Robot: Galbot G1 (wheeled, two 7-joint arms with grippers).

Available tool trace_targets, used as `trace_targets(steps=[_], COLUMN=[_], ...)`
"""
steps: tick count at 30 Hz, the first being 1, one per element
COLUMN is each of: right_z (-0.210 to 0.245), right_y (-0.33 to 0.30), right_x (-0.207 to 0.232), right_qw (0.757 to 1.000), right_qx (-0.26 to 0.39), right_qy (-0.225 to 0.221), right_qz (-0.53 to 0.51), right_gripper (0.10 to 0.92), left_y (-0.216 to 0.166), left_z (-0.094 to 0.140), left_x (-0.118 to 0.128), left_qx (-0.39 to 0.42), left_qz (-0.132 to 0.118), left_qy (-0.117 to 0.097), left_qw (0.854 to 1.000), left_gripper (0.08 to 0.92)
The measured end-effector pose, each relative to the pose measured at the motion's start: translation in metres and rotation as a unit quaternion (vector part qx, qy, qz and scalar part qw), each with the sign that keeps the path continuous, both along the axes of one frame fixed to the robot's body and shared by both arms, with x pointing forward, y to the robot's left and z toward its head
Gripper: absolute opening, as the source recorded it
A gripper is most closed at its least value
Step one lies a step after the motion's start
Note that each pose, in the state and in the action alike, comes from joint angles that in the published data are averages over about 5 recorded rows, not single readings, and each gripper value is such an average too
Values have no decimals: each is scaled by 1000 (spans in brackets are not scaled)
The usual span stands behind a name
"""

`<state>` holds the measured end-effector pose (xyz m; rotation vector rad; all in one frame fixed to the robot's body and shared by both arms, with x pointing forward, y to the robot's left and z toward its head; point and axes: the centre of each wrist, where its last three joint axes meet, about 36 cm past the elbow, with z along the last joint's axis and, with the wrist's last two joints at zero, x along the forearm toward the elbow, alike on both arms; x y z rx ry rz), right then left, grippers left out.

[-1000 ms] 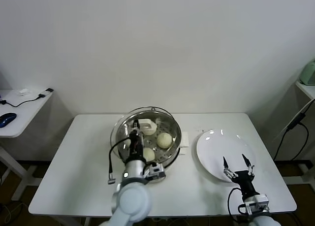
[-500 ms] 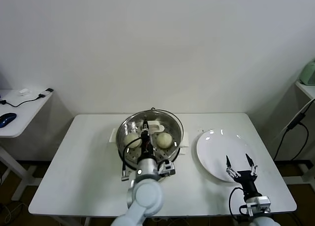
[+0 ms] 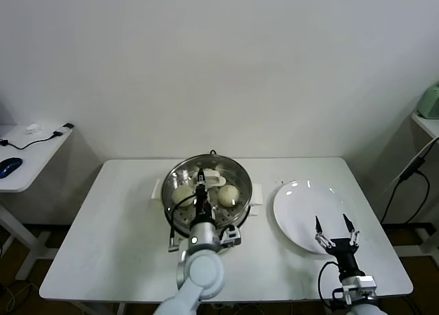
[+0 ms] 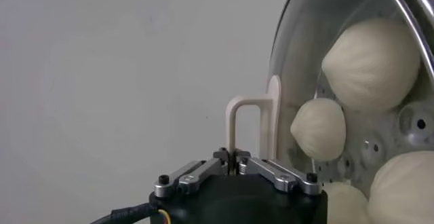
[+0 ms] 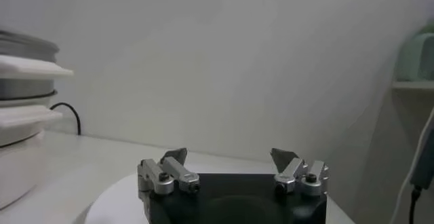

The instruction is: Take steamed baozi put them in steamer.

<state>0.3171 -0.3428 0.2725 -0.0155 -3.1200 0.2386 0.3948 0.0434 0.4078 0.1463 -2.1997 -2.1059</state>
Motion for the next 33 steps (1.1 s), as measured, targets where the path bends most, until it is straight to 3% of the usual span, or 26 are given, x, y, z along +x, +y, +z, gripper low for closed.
trace_targets(steps=[7, 17, 27, 33], right_z=[0, 4, 9, 11], right_y=[0, 2, 4, 7], right_x=[0, 1, 3, 3], right_qw=[1000, 1000, 1000, 1000], right_qx=[-2, -4, -3, 3], right_qy=[-3, 1, 7, 8], right_qz=[4, 16, 24, 24], right_gripper=[823, 823, 823, 823], left_y=[3, 9, 23, 45], left_z=[-1, 8, 31, 48], left_x=[-1, -7, -28, -44], left_qx=[11, 3, -55, -122], left_qz=[-2, -12, -39, -74], left_qy=[-2, 7, 17, 14], left_qw=[1000, 1000, 998, 990], left_gripper=[167, 450, 736, 820])
